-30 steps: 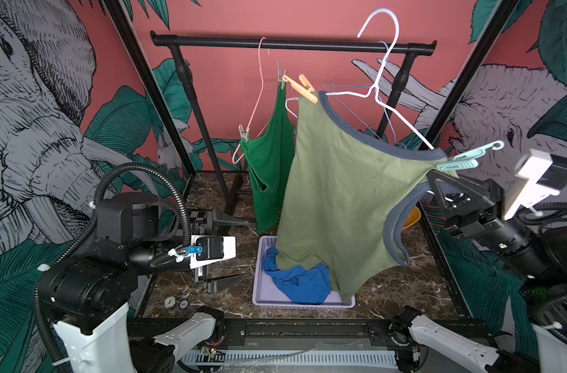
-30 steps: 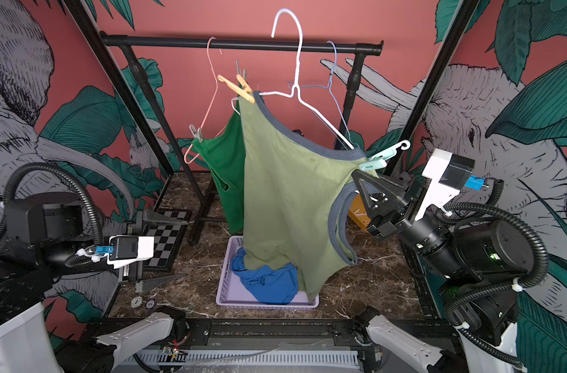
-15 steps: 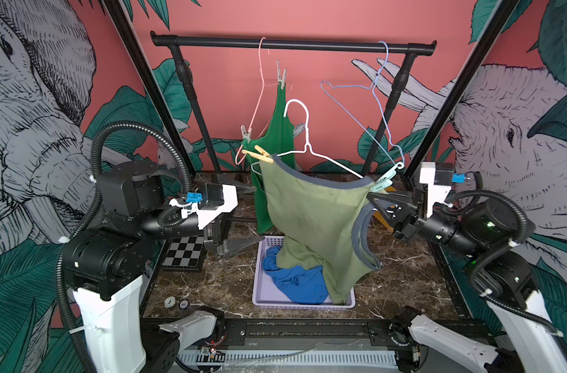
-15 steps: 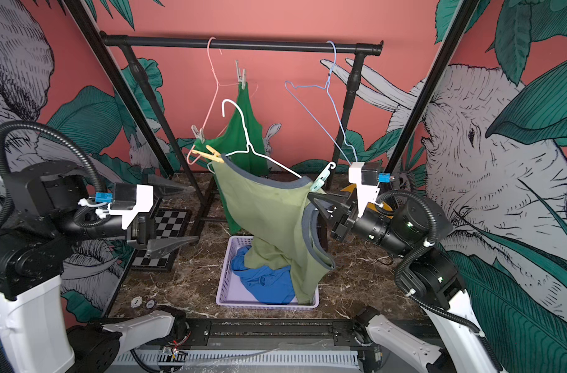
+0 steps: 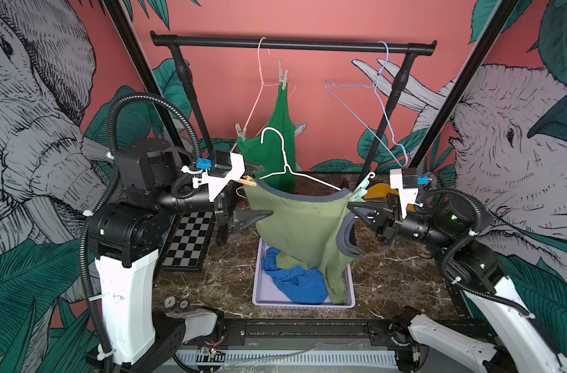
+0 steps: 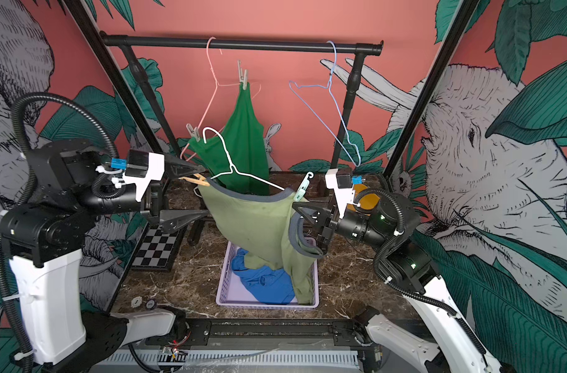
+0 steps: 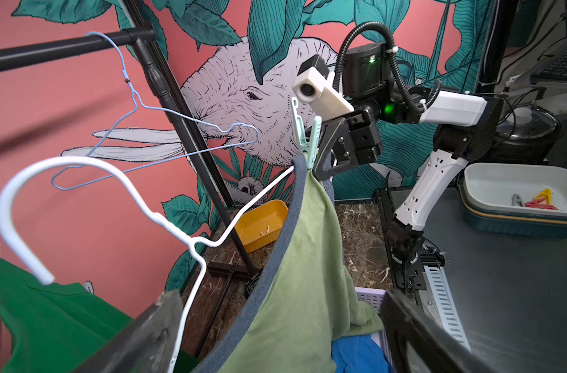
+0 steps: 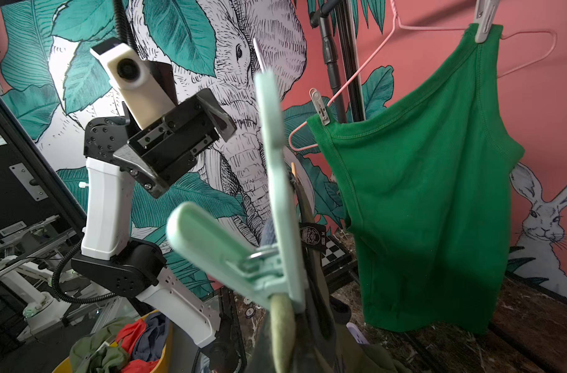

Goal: Remove the clothespins securing tank tops to the hanger
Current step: Pick up the hanger from the clothesline.

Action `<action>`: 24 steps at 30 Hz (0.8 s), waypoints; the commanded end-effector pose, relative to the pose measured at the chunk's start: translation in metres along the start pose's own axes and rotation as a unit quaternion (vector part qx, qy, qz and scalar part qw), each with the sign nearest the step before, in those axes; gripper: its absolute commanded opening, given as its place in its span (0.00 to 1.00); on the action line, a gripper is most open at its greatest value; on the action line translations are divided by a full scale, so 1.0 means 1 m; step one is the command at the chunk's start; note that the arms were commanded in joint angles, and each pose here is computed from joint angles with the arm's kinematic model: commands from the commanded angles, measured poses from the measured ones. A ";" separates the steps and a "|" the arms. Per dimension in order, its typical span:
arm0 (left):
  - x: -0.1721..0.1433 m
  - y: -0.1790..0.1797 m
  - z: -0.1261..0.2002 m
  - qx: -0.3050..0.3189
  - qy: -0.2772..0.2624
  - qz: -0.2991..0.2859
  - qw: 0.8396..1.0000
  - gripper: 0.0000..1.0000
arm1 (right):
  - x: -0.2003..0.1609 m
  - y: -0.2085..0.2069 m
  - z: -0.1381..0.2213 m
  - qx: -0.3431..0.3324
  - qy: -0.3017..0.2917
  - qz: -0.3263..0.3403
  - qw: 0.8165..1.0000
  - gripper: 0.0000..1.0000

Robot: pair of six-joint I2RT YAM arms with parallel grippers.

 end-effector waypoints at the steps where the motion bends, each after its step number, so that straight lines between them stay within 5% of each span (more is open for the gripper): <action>1: -0.009 0.018 -0.010 0.013 0.006 0.035 0.999 0.95 | 0.021 0.015 0.011 0.033 -0.064 0.048 0.996 0.00; 24: -0.014 0.031 -0.025 -0.081 -0.034 0.087 0.992 0.81 | 0.009 0.006 -0.010 0.089 -0.042 0.030 0.995 0.00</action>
Point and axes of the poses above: each gripper's point midway between its finger pads, its own z axis back along the fingers, its own y axis along the line the jaws close on, x = y × z, the point moved 10 cm from there along z, back along the fingers, and after that the axes turned 2 degrees about z, right-handed, at the moved point
